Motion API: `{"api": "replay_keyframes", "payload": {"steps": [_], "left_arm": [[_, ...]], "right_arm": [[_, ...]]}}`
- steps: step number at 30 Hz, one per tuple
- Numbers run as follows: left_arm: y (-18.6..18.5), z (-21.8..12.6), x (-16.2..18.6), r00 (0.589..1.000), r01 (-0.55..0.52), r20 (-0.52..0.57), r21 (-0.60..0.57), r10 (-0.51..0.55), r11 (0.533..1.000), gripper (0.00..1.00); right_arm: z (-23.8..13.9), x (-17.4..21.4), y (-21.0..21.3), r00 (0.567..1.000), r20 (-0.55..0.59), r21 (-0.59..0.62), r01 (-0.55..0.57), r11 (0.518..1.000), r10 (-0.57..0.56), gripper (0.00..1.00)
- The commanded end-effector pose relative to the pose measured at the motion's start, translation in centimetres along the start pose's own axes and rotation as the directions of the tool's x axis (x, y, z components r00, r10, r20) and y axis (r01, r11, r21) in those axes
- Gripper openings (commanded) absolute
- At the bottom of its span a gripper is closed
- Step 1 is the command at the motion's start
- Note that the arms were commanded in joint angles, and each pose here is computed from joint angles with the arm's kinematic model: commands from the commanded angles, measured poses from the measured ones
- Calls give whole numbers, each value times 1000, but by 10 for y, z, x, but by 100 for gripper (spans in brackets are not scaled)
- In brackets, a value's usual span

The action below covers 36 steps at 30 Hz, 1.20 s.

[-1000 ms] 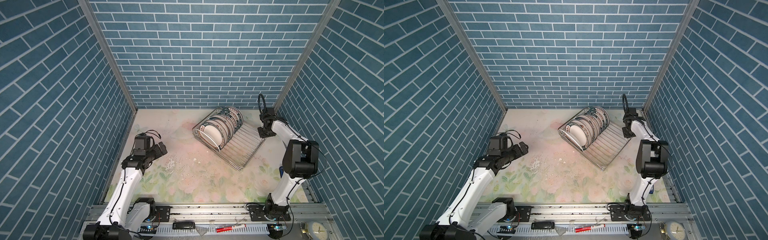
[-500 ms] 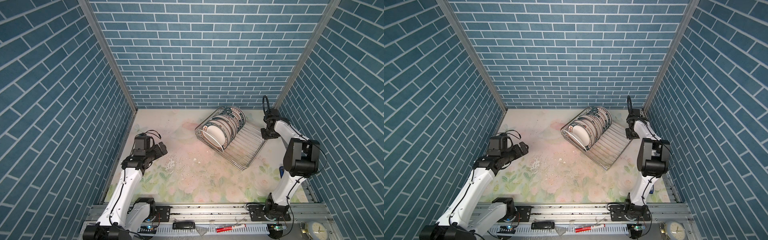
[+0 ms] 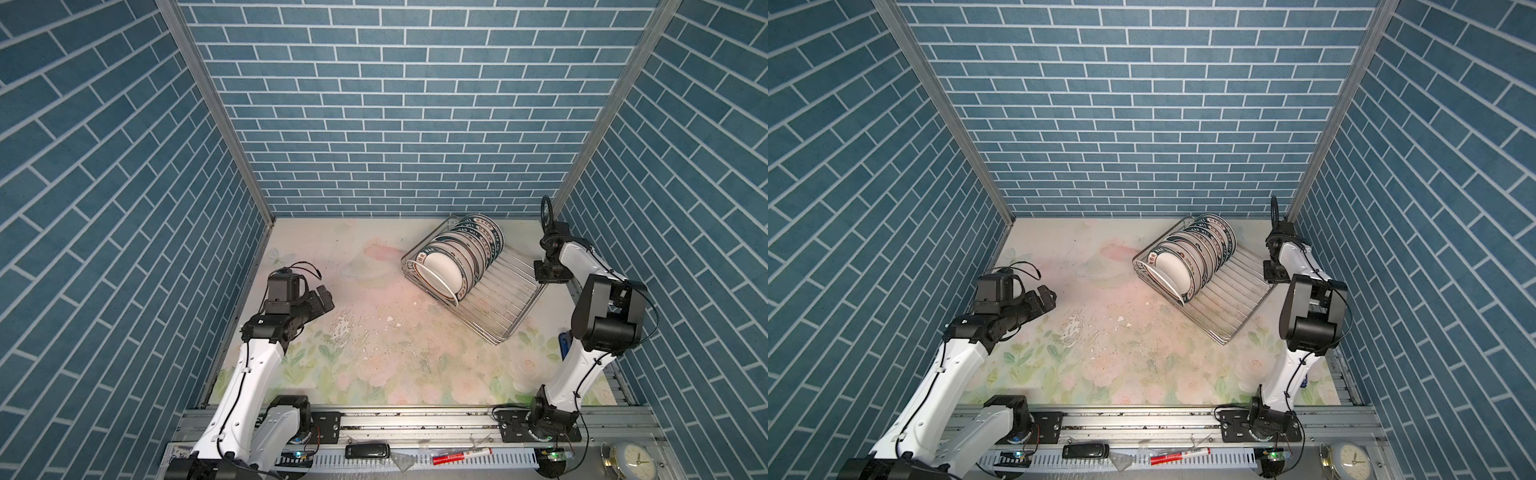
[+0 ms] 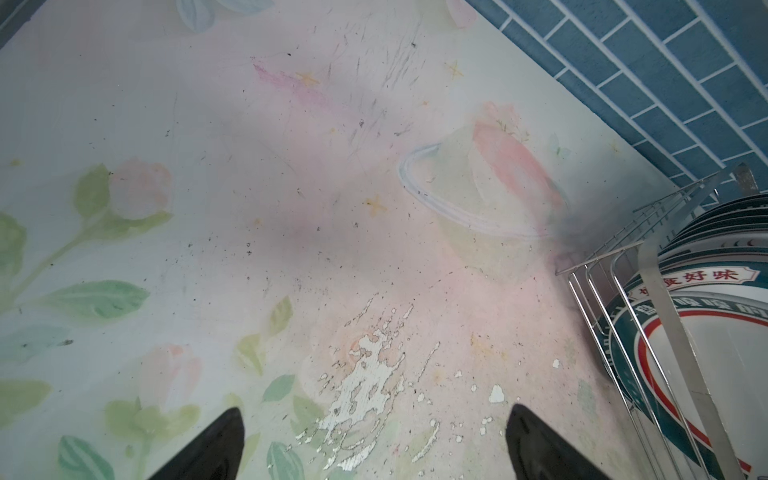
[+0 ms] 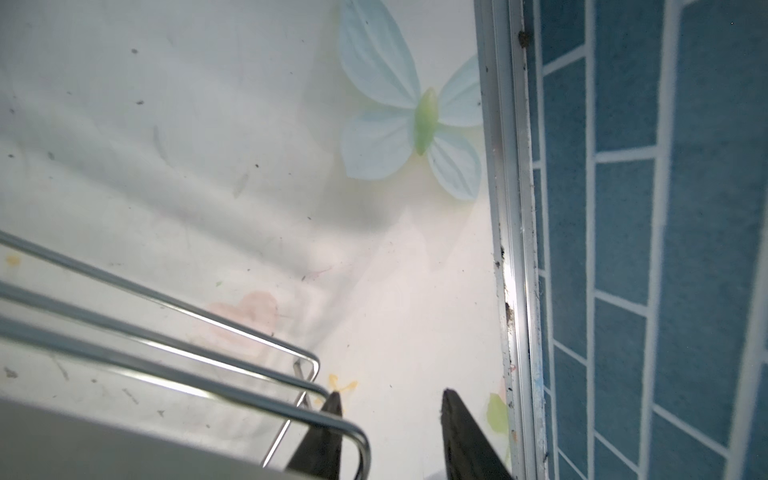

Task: Unload the plates from the dish rack

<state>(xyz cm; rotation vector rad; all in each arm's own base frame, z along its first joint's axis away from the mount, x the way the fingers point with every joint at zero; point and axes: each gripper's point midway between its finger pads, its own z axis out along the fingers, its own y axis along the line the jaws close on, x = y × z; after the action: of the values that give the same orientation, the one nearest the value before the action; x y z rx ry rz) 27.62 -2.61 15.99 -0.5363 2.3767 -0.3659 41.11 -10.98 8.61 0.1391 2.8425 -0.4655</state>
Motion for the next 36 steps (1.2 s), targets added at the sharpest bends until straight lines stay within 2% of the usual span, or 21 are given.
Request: {"api": "replay_keyframes", "payload": {"steps": [1, 16, 23, 36], "left_arm": [[1, 0, 1, 1000, -1, -30, -11, 1, 1000, 99], [-3, 5, 4, 998, -11, -60, 8, 12, 1000, 99], [-3, 4, 9, 996, -31, -80, 10, 32, 999, 99], [7, 3, 10, 997, -32, -72, -38, 29, 999, 99]], "right_arm": [[4, 3, -29, 997, -36, 91, -71, 993, 74, 42], [3, 1, -68, 975, -10, 135, -217, 967, 220, 46], [0, -4, -62, 973, 31, 85, -232, 969, 230, 56], [-49, -35, -32, 964, 213, 14, -167, 986, 161, 70]]}}
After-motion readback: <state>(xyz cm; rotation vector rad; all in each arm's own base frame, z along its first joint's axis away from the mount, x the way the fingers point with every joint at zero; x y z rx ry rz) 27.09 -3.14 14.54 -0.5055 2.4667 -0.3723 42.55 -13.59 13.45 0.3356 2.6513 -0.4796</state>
